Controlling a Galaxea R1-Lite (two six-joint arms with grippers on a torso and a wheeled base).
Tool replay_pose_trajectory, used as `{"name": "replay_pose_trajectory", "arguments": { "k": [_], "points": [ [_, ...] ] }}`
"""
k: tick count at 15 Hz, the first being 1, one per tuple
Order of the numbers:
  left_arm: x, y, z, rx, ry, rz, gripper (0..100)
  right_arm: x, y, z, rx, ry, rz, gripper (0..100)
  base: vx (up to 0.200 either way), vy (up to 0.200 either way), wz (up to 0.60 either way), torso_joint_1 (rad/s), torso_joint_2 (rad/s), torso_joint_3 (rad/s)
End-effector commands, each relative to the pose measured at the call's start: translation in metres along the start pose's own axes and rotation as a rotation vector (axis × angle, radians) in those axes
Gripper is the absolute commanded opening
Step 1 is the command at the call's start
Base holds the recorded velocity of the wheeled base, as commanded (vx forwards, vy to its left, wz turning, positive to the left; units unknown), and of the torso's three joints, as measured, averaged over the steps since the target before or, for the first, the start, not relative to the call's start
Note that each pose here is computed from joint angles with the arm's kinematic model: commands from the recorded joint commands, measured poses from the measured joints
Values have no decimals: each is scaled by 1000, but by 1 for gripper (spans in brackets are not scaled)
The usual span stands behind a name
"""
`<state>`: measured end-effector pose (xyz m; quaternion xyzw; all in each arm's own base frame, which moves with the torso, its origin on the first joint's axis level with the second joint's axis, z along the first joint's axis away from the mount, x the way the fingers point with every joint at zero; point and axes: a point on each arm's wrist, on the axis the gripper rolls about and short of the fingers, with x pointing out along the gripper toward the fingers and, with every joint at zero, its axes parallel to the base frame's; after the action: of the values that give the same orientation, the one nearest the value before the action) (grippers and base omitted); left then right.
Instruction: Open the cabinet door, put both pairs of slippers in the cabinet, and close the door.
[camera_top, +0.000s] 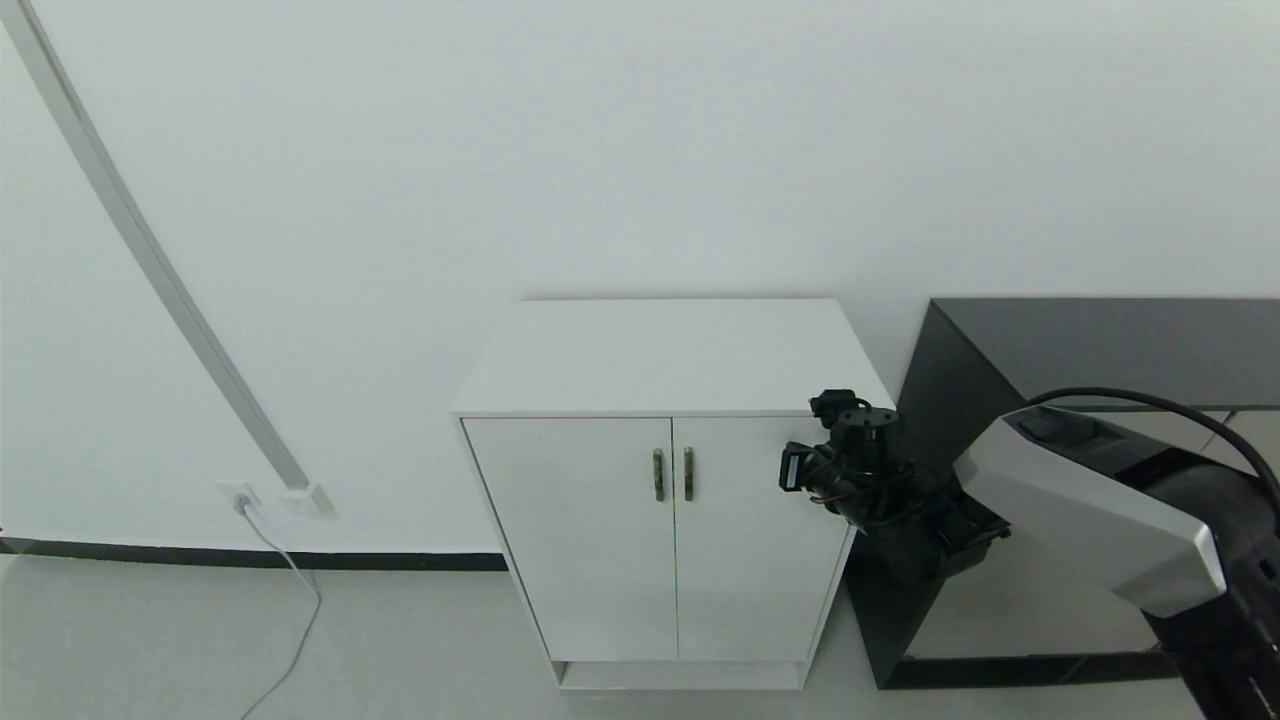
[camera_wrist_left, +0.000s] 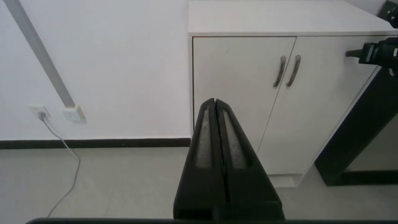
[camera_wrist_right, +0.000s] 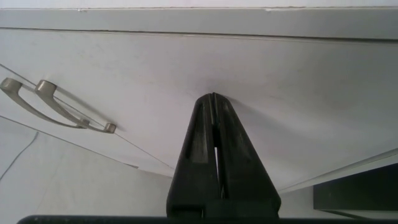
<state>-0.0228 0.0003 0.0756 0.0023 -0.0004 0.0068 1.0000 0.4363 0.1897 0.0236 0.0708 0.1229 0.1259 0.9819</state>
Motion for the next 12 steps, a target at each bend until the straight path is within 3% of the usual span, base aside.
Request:
{"name": "replay_pose_trajectory", "arguments": {
  "k": [1, 6, 10, 12],
  "points": [
    [0, 0, 0, 0, 1, 0, 0, 0, -1, -1, 0, 1, -1, 0, 0, 0, 0, 0, 0, 0],
    [0, 0, 0, 0, 1, 0, 0, -22, 0, 7, -2, 10, 2, 0, 0, 0, 0, 0, 0, 0],
    [0, 0, 0, 0, -1, 0, 0, -67, -2, 20, -1, -8, 10, 0, 0, 0, 0, 0, 0, 0],
    [0, 0, 0, 0, 1, 0, 0, -114, -7, 37, 2, -20, 6, 0, 0, 0, 0, 0, 0, 0]
  ]
}}
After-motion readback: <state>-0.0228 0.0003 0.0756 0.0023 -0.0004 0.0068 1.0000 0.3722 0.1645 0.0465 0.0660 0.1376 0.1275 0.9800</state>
